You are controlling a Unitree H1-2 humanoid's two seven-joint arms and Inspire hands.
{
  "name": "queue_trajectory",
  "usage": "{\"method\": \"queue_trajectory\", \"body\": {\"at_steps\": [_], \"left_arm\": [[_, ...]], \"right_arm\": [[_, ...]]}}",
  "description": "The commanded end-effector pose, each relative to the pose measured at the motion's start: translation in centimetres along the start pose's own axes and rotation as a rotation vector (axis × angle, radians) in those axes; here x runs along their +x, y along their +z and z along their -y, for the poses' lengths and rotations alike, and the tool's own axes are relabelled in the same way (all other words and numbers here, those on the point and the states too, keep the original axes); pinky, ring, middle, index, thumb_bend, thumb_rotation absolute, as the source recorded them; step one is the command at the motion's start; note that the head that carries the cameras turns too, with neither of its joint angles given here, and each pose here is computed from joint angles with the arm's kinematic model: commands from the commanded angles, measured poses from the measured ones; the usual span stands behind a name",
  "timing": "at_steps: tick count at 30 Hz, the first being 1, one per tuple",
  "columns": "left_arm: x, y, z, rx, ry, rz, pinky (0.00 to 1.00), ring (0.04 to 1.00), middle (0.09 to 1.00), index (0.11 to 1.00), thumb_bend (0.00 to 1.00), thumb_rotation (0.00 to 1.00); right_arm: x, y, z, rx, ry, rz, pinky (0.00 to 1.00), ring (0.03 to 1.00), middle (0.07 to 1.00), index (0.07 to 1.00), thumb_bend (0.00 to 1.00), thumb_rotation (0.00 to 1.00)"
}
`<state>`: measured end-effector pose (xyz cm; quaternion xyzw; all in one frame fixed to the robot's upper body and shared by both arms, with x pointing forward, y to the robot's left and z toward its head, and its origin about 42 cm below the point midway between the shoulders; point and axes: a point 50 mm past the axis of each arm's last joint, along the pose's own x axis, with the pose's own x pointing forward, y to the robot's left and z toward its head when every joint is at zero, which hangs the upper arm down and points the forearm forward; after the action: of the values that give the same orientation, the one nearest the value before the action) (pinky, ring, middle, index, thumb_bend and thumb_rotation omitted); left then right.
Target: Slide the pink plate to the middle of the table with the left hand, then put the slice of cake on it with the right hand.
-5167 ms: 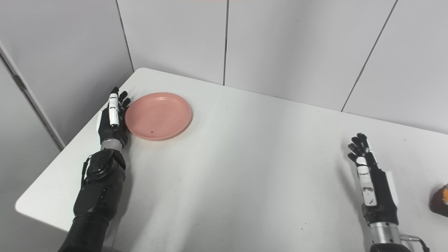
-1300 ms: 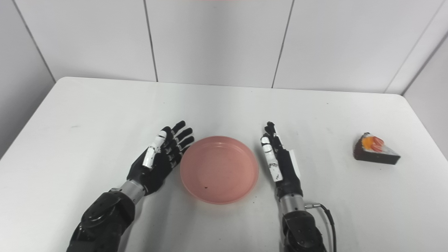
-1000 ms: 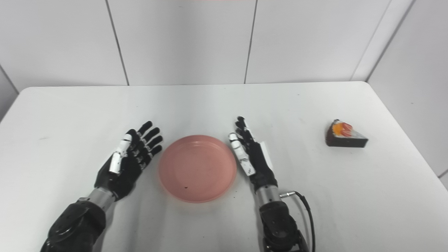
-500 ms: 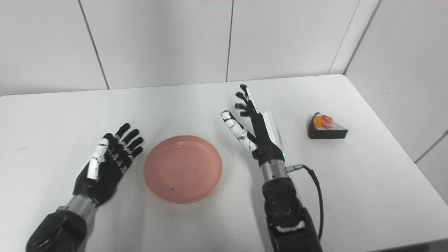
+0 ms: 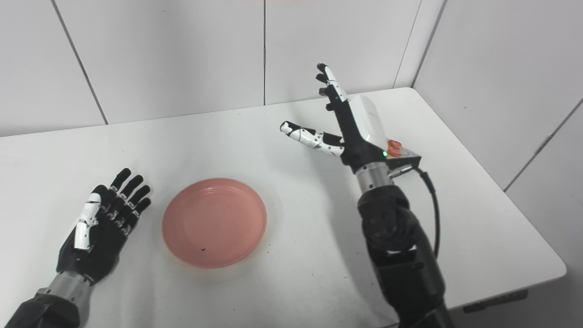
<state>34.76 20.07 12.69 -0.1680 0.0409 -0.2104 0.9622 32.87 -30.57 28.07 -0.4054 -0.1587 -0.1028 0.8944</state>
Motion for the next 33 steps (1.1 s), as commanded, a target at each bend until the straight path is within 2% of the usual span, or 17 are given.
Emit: {"method": "queue_trajectory", "body": {"at_steps": [1,7,14,20,22,28,33], "left_arm": [[-0.8,-1.0,-1.0,-0.012,0.027,-0.049,0.98,0.963,0.971,0.974,0.40,1.00],[-1.0,-1.0,-1.1,-0.015,0.038,-0.059,0.97,0.953,0.960,0.958,0.40,1.00],[-1.0,-1.0,-1.4,-0.025,0.056,-0.067,0.99,0.956,0.958,0.954,0.39,1.00],[-1.1,-1.0,-1.7,-0.019,0.055,-0.070,0.99,0.959,0.960,0.955,0.39,1.00],[-1.1,-1.0,-1.8,-0.018,0.054,-0.072,0.99,0.959,0.959,0.953,0.38,1.00],[-1.1,-1.1,-2.0,-0.013,0.057,-0.076,0.99,0.956,0.957,0.947,0.38,1.00],[-1.2,-1.1,-2.0,-0.013,0.058,-0.081,0.99,0.956,0.958,0.950,0.38,1.00]], "right_arm": [[1.0,1.4,2.6,-0.048,-0.058,0.043,0.77,0.847,0.911,0.971,0.93,0.68],[1.1,0.5,5.6,-0.184,-0.029,-0.022,0.76,0.888,0.942,0.991,0.97,0.67],[1.2,-0.8,8.8,-0.293,0.037,-0.080,0.66,0.885,0.972,0.986,0.98,0.60],[1.4,-2.2,11.0,-0.339,0.115,-0.142,0.73,0.904,0.964,0.968,0.99,0.52],[1.4,-2.7,11.4,-0.348,0.129,-0.160,0.71,0.877,0.939,0.947,0.99,0.48],[1.4,-4.0,11.9,-0.383,0.171,-0.209,0.69,0.856,0.921,0.948,0.99,0.50],[1.6,-4.9,11.8,-0.357,0.220,-0.240,0.74,0.875,0.939,0.954,1.00,0.45]]}}
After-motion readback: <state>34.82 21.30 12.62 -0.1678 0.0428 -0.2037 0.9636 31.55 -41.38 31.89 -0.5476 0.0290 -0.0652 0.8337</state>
